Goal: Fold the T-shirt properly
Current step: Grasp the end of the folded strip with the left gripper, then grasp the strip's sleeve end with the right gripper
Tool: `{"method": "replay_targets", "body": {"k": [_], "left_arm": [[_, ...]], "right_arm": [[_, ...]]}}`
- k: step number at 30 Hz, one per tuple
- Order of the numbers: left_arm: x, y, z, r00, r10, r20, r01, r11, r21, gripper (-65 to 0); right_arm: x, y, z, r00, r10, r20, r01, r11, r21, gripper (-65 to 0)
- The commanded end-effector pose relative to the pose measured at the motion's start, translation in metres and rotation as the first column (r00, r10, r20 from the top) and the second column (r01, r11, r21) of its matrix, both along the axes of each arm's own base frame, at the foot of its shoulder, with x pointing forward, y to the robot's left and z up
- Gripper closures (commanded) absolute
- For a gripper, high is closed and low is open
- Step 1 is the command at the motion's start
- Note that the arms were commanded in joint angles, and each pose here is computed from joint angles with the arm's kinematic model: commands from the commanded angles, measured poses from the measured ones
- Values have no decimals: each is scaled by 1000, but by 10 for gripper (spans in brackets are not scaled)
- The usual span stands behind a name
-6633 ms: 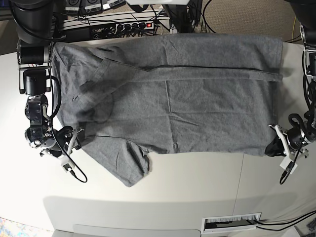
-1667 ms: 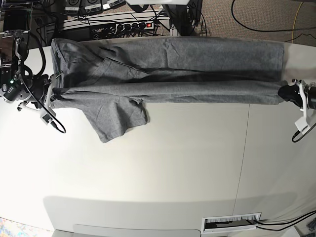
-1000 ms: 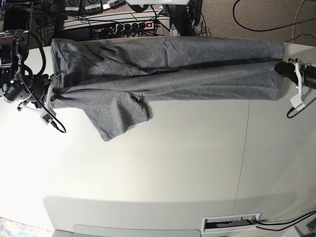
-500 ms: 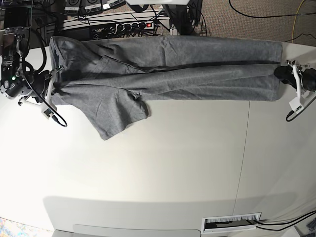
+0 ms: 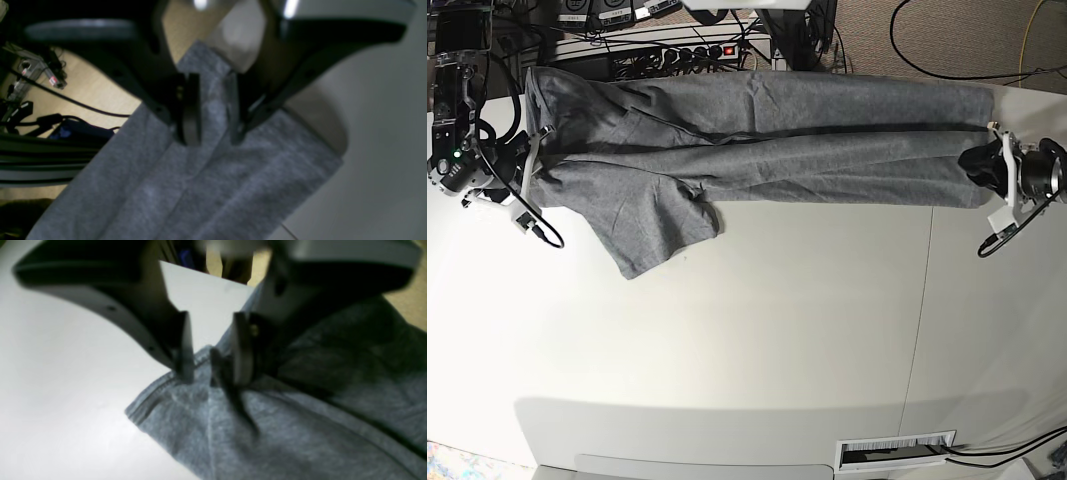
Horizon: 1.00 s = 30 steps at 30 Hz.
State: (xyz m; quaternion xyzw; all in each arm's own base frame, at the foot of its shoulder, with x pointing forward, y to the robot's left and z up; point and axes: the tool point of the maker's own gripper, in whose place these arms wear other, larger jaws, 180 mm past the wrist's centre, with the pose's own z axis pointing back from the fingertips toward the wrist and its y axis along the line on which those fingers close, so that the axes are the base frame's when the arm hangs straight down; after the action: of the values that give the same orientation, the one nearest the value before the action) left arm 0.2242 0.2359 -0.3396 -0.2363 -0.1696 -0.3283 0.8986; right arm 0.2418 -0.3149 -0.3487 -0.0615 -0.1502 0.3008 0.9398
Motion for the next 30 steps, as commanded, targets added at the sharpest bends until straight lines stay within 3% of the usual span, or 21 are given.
{"method": "replay_targets", "body": {"k": [1, 7, 13, 17, 22, 30], "left_arm": [[8, 2, 11, 999, 2, 34, -2, 1000, -6, -168], [7, -20, 4, 999, 11, 31, -9, 997, -78, -168], [3, -51, -7, 999, 26, 24, -22, 985, -170, -168], [-3, -63, -22, 1000, 27, 8, -26, 985, -169, -168], [-8, -60, -30, 1000, 24, -2, -24, 990, -137, -168], [-4, -64, -27, 999, 42, 20, -39, 985, -169, -168]], "right_arm": [[12, -8, 16, 999, 6, 52, -5, 1000, -22, -220], [38, -4, 36, 989, 12, 145, -12, 1000, -3, -220], [80, 13, 57, 944, 14, 329, -28, 999, 39, -220], [87, 22, 48, 944, -28, 330, -5, 995, 100, -220], [74, 18, 36, 969, -50, 243, 28, 995, 92, -220], [92, 37, 40, 932, -42, 360, -12, 989, 145, -220]]}}
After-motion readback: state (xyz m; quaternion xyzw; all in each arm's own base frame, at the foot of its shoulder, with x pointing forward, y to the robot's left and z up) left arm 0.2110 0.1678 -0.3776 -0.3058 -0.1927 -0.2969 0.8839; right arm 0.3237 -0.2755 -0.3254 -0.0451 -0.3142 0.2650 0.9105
